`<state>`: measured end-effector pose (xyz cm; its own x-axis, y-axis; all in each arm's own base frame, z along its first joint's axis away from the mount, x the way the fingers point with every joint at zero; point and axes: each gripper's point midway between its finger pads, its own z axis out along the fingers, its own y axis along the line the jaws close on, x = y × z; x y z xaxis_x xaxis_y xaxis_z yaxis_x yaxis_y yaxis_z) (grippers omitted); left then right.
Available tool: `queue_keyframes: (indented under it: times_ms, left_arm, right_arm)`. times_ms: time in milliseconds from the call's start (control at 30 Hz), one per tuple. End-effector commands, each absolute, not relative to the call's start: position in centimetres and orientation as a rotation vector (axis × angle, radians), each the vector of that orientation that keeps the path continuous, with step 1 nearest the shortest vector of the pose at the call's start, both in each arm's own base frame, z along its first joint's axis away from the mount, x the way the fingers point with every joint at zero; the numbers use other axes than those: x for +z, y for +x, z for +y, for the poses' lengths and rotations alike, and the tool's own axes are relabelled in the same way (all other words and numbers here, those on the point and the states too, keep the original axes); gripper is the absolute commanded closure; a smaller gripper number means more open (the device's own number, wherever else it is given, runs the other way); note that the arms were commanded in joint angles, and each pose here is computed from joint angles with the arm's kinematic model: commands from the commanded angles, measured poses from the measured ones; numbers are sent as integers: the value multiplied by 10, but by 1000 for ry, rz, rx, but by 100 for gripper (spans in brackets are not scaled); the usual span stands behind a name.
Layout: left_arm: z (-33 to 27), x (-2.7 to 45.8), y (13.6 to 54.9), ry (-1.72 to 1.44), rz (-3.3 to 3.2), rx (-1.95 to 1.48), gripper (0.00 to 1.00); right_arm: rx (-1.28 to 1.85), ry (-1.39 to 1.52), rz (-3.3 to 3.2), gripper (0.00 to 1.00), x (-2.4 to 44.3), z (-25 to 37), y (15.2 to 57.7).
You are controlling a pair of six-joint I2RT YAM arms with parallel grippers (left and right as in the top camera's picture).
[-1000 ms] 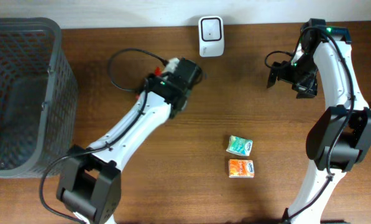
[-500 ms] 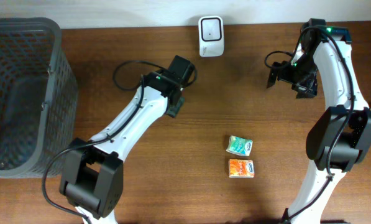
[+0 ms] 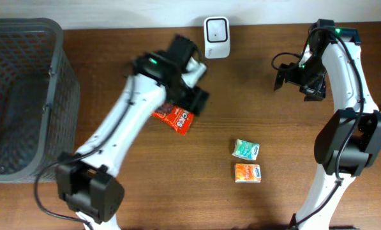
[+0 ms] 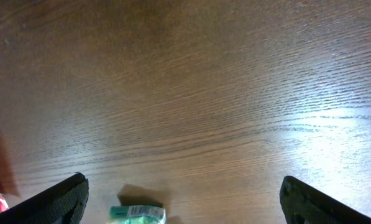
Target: Scan the item barcode
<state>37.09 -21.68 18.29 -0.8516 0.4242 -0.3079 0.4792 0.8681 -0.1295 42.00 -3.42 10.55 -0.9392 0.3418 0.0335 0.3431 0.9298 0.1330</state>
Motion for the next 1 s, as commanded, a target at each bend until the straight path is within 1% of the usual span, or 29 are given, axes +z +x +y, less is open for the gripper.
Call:
queue_keyframes:
  times_ms: [0, 33, 100, 133, 200, 267, 300, 333, 400, 467, 533, 633, 733, 800, 900, 967]
  left_arm:
    - [-146, 252, 404, 327, 2666, -24, 0]
    - [-129, 270, 407, 231, 2635, -5, 1]
    - [-105, 290, 411, 107, 2585, 23, 1]
    - [-90, 299, 412, 48, 2560, 43, 1]
    - [-66, 305, 410, -22, 2553, 63, 1]
    - [-53, 302, 407, -58, 2575, 81, 1]
    - [-46, 300, 405, -74, 2591, 89, 1]
    - [-42, 298, 403, -85, 2603, 94, 1]
    - [-37, 296, 402, -129, 2610, 95, 1]
    - [-27, 296, 403, -263, 2599, 76, 1]
    - [-11, 295, 401, -389, 2596, 72, 1]
    - [11, 290, 392, -492, 2620, 87, 1]
    - [21, 286, 384, -528, 2650, 102, 1]
    - [24, 285, 381, -542, 2659, 110, 1]
    - [28, 285, 381, -554, 2656, 112, 1]
    - [30, 285, 381, -562, 2655, 115, 1]
  right_arm:
    - [-200, -563, -3106, 2, 117, -37, 422]
    - [-203, -564, -3106, 2, 117, -37, 422]
    - [-231, -569, -3119, 2, 118, -34, 426]
    - [-297, -567, -3131, 2, 119, -28, 432]
    - [-471, -554, -3165, 1, 124, -13, 447]
    - [-610, -541, -3141, 2, 129, 1, 449]
    - [-796, -513, -3111, 2, 138, 20, 454]
    - [-979, -439, -3079, 1, 146, 42, 458]
    - [-1148, -149, -3087, 0, 154, 80, 459]
    - [-1124, 157, -3102, 5, 147, 119, 452]
    - [-1054, 391, -3095, 9, 136, 156, 444]
    - [-794, 676, -3150, 9, 110, 211, 440]
    - [-571, 932, -3232, 13, 100, 259, 442]
    - [-468, 1050, -3259, 15, 98, 283, 439]
    - [-446, 1151, -3239, 16, 88, 310, 429]
    - [-434, 1240, -3189, 16, 73, 322, 423]
